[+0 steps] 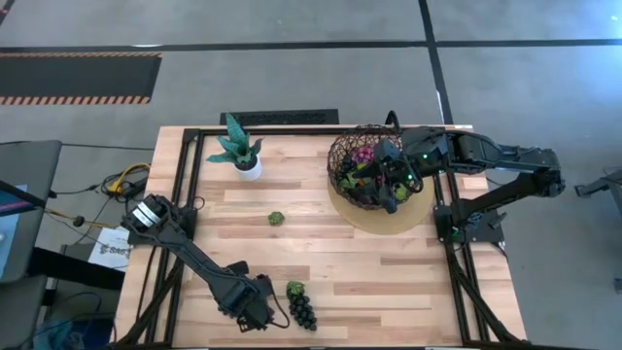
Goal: Build produce basket
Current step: Put the black grapes into the black wire basket
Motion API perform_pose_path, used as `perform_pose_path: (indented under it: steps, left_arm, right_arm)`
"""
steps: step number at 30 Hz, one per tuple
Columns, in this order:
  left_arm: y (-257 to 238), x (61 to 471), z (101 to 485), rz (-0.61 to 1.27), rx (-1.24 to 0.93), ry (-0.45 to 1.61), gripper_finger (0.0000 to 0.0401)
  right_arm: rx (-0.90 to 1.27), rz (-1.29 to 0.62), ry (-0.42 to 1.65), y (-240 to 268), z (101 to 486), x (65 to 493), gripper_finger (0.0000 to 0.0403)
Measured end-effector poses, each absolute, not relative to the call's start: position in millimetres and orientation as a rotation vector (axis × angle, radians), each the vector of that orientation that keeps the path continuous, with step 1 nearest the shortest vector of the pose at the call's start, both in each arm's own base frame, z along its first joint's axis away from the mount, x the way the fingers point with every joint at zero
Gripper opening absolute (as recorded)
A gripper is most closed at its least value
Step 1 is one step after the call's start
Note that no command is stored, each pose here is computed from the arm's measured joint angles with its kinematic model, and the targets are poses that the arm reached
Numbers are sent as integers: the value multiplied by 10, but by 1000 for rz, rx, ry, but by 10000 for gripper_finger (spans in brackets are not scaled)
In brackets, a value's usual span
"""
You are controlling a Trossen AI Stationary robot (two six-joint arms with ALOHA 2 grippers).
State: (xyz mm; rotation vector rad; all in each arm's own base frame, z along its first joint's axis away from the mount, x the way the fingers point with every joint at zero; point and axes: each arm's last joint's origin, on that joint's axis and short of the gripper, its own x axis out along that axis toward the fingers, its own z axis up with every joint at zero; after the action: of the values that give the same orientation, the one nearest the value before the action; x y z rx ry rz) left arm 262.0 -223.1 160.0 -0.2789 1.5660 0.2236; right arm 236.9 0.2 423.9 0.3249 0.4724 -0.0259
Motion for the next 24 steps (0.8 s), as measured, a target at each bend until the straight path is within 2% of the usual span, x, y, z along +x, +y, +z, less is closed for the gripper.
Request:
perform_pose_path:
  steps: [6, 17, 24]
  left_arm:
    - [-2263, 2730, 1822, 209, -246, 1510, 1]
    - [-2147, 2919, 2553, 280, -113, 1423, 0]
    - [-2168, 2954, 2637, 272, -162, 1392, 4]
  right_arm:
    - [329, -28, 472, 1, 4239, 2369, 226]
    - [336, -29, 472, -1, 4239, 2369, 226]
    - [349, -35, 486, 0, 4227, 2363, 226]
